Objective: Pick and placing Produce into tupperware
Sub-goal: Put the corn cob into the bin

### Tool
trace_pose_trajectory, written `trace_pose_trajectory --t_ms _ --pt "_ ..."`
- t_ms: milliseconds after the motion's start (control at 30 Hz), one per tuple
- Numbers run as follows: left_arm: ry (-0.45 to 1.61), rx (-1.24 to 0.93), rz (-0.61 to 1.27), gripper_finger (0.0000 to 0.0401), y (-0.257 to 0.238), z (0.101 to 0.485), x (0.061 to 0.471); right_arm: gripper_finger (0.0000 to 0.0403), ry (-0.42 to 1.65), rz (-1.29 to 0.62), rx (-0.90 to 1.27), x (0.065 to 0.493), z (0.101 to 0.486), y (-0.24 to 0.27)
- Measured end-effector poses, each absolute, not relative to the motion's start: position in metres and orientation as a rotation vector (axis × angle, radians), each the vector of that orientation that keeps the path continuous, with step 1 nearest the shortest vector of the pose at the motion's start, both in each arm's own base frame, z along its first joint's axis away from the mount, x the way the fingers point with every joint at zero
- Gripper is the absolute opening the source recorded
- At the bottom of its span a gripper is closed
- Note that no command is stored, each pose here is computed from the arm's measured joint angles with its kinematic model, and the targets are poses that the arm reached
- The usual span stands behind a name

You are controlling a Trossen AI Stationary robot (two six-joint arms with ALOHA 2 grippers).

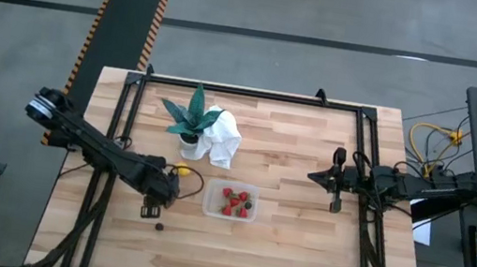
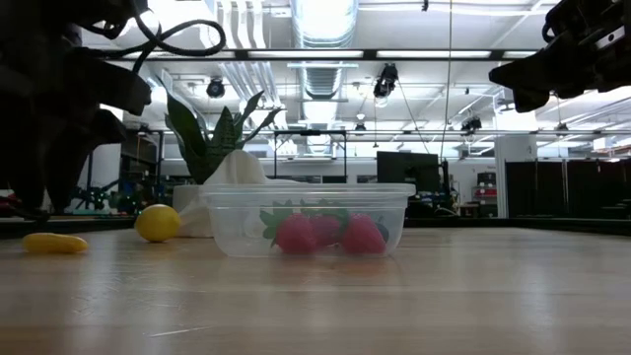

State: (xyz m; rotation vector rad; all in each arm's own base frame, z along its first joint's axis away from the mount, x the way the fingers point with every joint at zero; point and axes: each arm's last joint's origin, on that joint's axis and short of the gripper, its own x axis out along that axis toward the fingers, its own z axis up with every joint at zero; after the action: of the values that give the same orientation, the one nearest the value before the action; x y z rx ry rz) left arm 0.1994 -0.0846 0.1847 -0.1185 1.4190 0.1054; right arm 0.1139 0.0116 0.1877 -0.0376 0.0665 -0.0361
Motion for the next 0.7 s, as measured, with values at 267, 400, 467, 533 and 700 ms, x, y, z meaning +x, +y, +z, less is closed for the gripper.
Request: trace_pose_trajectory --t_ms 267,400,467,533,700 --pt "1.443 -0.103 0.109 0.0147 -0.086 0.178 0.202 0.0009 0.069 -0.036 -0.038 0.114 0.188 0.012" --pt "1.433 -0.097 0.097 0.0147 -0.088 0.175 0.206 0.0009 0.069 -0.036 -0.038 0.114 0.187 0.012" --pt "1.436 -0.078 0.082 0.0147 -0.088 0.173 0.208 0.0009 0.070 -0.036 -0.038 0.114 0.187 0.012" --pt "1.442 -0.060 0.074 0.0147 -0.089 0.170 0.209 0.0009 0.070 -0.036 -0.038 0.114 0.187 0.012" --pt "1.477 -0.042 0.085 0.0147 -0.090 0.162 0.211 0.0009 0.070 -0.036 -0.038 0.114 0.187 0.012"
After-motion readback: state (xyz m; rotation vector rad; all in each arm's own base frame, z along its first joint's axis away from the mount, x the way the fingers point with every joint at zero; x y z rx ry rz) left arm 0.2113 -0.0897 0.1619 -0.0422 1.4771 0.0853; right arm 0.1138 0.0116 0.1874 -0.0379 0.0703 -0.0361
